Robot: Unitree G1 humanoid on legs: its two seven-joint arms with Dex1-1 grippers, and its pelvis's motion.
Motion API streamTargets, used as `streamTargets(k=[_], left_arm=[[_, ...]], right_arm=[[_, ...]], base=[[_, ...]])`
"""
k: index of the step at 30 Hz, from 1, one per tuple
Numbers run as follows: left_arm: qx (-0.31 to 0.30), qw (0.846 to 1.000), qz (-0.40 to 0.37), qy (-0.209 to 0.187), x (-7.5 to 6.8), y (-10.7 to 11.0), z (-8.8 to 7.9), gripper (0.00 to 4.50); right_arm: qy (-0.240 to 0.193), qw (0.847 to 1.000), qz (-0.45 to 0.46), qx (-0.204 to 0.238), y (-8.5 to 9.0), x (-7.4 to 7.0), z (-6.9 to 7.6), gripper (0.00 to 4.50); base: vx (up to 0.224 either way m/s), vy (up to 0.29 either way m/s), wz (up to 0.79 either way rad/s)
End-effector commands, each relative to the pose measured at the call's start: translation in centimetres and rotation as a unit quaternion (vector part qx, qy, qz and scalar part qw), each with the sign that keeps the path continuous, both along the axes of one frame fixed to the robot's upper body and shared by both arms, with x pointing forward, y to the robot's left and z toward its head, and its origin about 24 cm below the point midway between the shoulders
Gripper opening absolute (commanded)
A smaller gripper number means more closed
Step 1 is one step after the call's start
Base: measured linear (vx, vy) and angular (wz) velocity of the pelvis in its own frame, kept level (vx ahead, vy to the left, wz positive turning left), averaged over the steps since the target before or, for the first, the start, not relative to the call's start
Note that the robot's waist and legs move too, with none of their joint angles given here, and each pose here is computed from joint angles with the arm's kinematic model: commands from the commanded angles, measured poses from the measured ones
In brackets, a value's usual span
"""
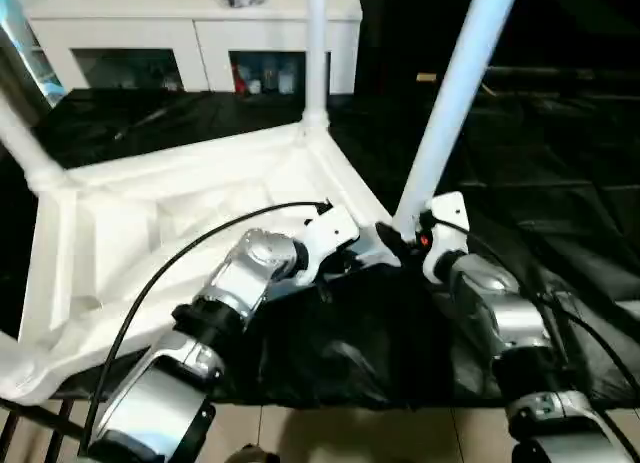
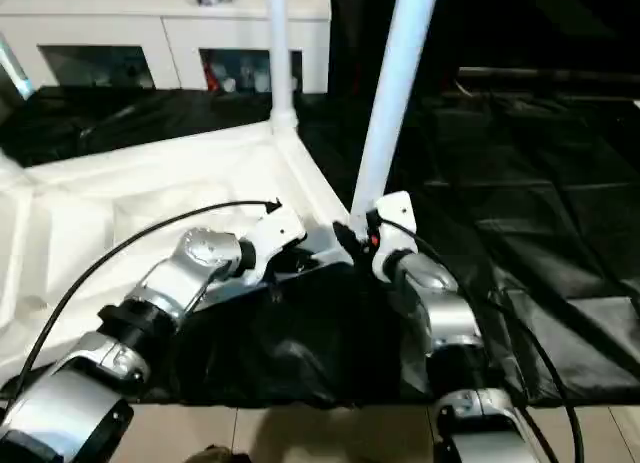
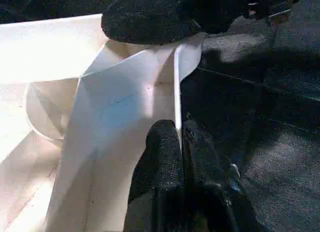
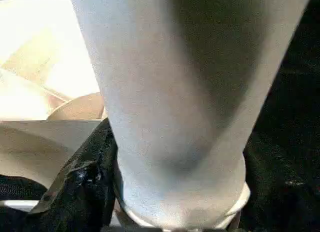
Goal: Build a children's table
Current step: Rotate leg to tighten
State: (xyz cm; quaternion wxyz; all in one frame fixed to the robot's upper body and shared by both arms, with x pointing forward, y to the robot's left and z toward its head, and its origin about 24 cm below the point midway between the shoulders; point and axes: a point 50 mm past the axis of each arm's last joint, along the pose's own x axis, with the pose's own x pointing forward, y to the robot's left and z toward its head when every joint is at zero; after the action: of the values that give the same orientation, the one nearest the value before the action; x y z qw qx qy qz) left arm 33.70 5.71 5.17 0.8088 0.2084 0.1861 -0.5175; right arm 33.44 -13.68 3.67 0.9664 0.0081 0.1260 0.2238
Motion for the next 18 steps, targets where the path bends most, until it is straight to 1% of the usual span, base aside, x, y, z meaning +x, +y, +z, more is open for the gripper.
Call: streamTargets(k=[1,3,4,5,6,8,10,13,14,15,18], left_arm=[[-0.014,0.999,-0.036,-0.029,-0.3,-2.3,0.9,0.00],[-0.012,0.999,-0.042,-0.030,-0.4,-2.3,0.9,0.00],[-0.011,0.997,-0.068,-0.037,-0.7,-2.0,0.9,0.00],[-0.012,0.995,-0.087,-0.044,-0.8,-1.8,0.9,0.00],[-0.012,0.995,-0.090,-0.045,-0.9,-1.8,0.9,0.00],[-0.008,0.992,-0.122,-0.044,-1.4,-1.1,0.8,0.00],[-0.007,0.990,-0.131,-0.044,-1.5,-0.9,0.8,0.00],[-0.007,0.990,-0.131,-0.044,-1.5,-0.9,0.8,0.00],[-0.007,0.987,-0.160,-0.030,-2.0,0.3,0.8,0.00],[-0.006,0.984,-0.177,-0.023,-2.2,0.9,0.8,0.00],[-0.002,0.979,-0.203,-0.011,-2.6,1.9,0.7,0.00]], right_arm=[[0.004,0.997,0.070,0.029,3.5,-0.5,-0.1,3.45],[0.000,0.997,0.074,0.038,3.4,-0.5,0.1,3.63],[-0.008,0.995,0.090,0.044,2.7,-0.7,0.5,3.79],[-0.012,0.994,0.102,0.040,2.2,-0.9,0.7,3.94],[-0.013,0.994,0.104,0.039,2.1,-0.9,0.7,3.94],[-0.019,0.990,0.135,0.029,0.8,-1.2,1.0,3.94],[-0.020,0.989,0.146,0.027,0.4,-1.3,1.1,3.94],[-0.020,0.989,0.146,0.027,0.4,-1.3,1.1,3.94],[-0.021,0.977,0.213,0.004,-0.9,-2.1,1.6,3.94],[-0.018,0.968,0.250,-0.007,-1.5,-2.6,1.8,3.94],[-0.005,0.950,0.311,-0.024,-2.2,-3.6,2.0,3.94]], base=[[0.000,0.000,0.00],[0.000,0.000,0.00],[0.000,0.000,0.00],[0.000,0.000,0.00],[0.000,0.000,0.00],[0.000,0.000,0.00],[0.000,0.000,0.00],[0.000,0.000,0.00],[0.000,0.000,0.00],[0.000,0.000,0.00],[0.000,0.000,0.00]])
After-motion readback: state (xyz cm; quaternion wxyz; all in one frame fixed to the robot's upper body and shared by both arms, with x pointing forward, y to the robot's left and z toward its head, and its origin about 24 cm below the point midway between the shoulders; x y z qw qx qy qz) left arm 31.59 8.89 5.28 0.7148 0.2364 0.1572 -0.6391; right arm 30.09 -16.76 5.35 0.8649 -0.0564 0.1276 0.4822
